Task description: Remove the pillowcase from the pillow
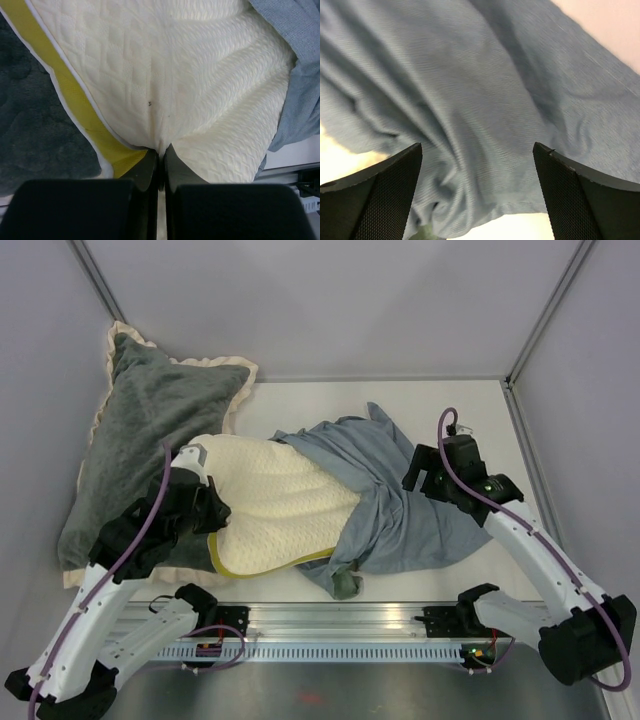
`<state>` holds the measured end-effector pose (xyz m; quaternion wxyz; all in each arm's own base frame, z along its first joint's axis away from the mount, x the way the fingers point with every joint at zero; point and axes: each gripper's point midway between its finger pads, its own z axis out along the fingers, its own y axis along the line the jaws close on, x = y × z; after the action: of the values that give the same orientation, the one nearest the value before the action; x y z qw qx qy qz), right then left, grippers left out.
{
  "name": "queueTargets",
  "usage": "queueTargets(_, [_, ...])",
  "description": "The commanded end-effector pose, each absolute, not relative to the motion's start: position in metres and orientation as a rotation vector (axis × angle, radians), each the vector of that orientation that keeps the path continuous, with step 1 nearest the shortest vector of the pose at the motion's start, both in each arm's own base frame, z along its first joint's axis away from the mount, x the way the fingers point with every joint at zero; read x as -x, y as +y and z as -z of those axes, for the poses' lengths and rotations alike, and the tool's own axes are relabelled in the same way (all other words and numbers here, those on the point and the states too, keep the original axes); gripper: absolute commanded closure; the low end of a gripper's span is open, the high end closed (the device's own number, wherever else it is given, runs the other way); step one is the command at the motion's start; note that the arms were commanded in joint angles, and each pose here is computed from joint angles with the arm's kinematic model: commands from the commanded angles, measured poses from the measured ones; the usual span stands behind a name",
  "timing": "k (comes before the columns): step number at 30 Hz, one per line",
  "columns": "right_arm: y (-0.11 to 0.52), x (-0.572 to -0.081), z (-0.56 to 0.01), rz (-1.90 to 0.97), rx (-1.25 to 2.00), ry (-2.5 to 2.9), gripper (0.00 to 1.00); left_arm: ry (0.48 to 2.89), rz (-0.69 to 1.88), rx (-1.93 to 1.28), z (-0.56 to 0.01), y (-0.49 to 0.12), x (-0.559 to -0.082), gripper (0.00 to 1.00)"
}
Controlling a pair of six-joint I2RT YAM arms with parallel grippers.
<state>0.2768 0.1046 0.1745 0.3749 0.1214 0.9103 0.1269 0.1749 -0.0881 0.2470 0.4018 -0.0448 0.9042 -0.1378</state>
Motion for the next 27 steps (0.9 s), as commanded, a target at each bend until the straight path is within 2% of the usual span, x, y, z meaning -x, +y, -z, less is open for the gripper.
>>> queueTargets(1, [0.089, -0.266, -0.135, -0.187, -0.484, 2.453, 0.02, 2.177, 0.239, 0.129, -0.272, -0.066, -0.183, 0.98])
queueTargets(5, [0.09, -0.257, -0.098, -0.148, -0.526, 2.563, 0.02, 2.161, 0.227, 0.129, -0.275, -0.062, -0.182, 0.98])
queueTargets(10, [0.105, -0.262, -0.08, -0.23, -0.494, 2.586, 0.02, 2.152, 0.206, 0.127, -0.276, -0.058, -0.181, 0.98])
queueTargets(15, [0.135, -0.256, -0.071, -0.467, -0.452, 2.615, 0.09, 2.156, 0.224, 0.118, -0.274, -0.062, -0.182, 0.98])
queueTargets(17, [0.135, -0.251, -0.061, -0.477, -0.468, 2.62, 0.14, 2.158, 0.242, 0.114, -0.274, -0.065, -0.182, 0.98])
queueTargets(18, [0.136, -0.251, -0.059, -0.481, -0.474, 2.618, 0.19, 2.158, 0.247, 0.112, -0.274, -0.065, -0.181, 0.98])
queueTargets(19, [0.135, -0.248, -0.054, -0.48, -0.481, 2.624, 0.46, 2.16, 0.248, 0.111, -0.274, -0.066, -0.182, 0.98])
queueTargets(22, [0.133, -0.251, -0.05, -0.465, -0.533, 2.611, 1.0, 2.154, 0.254, 0.113, -0.276, -0.066, -0.181, 0.98])
queueTargets(27, [0.111, -0.274, -0.067, -0.288, -0.575, 2.529, 1.0, 2.16, 0.259, 0.119, -0.275, -0.065, -0.178, 0.98])
